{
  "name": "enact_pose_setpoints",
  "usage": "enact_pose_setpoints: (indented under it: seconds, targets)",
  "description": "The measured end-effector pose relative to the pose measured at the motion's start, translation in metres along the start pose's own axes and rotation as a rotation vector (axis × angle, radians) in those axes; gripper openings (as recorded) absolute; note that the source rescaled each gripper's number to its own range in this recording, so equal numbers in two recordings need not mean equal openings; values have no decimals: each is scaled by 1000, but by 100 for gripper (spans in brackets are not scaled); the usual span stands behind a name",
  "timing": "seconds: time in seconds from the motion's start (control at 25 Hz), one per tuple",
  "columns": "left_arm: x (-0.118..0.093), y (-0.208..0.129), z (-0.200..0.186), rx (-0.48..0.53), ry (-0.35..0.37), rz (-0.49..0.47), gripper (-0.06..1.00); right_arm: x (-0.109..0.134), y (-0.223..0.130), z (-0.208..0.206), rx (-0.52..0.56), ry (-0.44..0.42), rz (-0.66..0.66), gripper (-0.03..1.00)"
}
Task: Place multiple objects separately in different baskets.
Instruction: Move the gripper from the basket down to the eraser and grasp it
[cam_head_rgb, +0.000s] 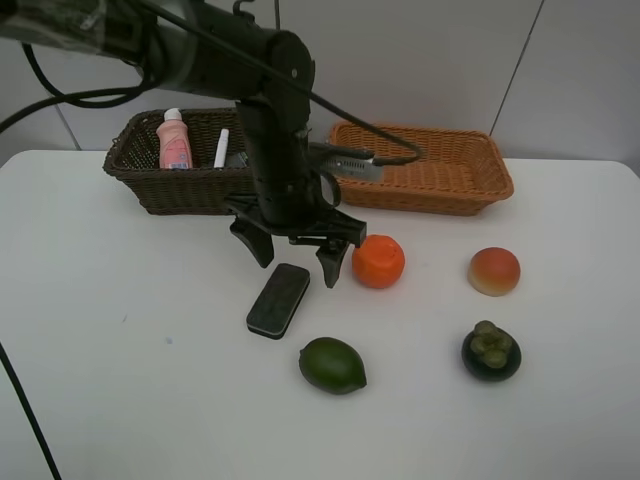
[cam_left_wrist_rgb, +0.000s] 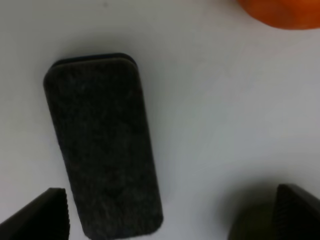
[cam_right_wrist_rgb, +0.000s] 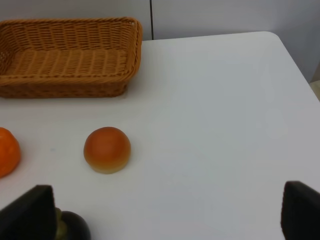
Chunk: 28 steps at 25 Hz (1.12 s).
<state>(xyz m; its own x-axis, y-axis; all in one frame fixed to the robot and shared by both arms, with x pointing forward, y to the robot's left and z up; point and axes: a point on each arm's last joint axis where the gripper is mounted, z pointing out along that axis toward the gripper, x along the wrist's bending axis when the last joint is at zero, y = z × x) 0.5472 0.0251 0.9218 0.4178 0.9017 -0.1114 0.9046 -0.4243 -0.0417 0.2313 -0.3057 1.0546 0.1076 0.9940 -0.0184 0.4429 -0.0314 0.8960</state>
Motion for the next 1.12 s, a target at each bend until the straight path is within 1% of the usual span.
enact_pose_setpoints:
  seconds: [0.16,0.24,0.52,0.8,0.84,0.88,0.92,1.0,1.04,1.12]
  targets:
    - [8,3,26,46,73,24,100,0,0,0,0,0,0,98]
    - [10,4,33,54,91,32,100,0,0,0,0,0,0,98]
    - [13,9,62,69,104,34,100,0,0,0,0,0,0,98]
    - [14,11,64,61,110,40,100,0,0,0,0,0,0,98]
    - [14,11,64,63,111,39,97,0,0,0,0,0,0,98]
    - [14,10,64,68,112,39,91,0,0,0,0,0,0,98]
    - [14,10,64,73,113,39,83,0,0,0,0,0,0,98]
    - [14,8,64,92,116,37,54,0,0,0,0,0,0,98]
    - [14,8,64,96,116,36,53,0,0,0,0,0,0,98]
    - [14,7,64,108,118,42,54,0,0,0,0,0,0,98]
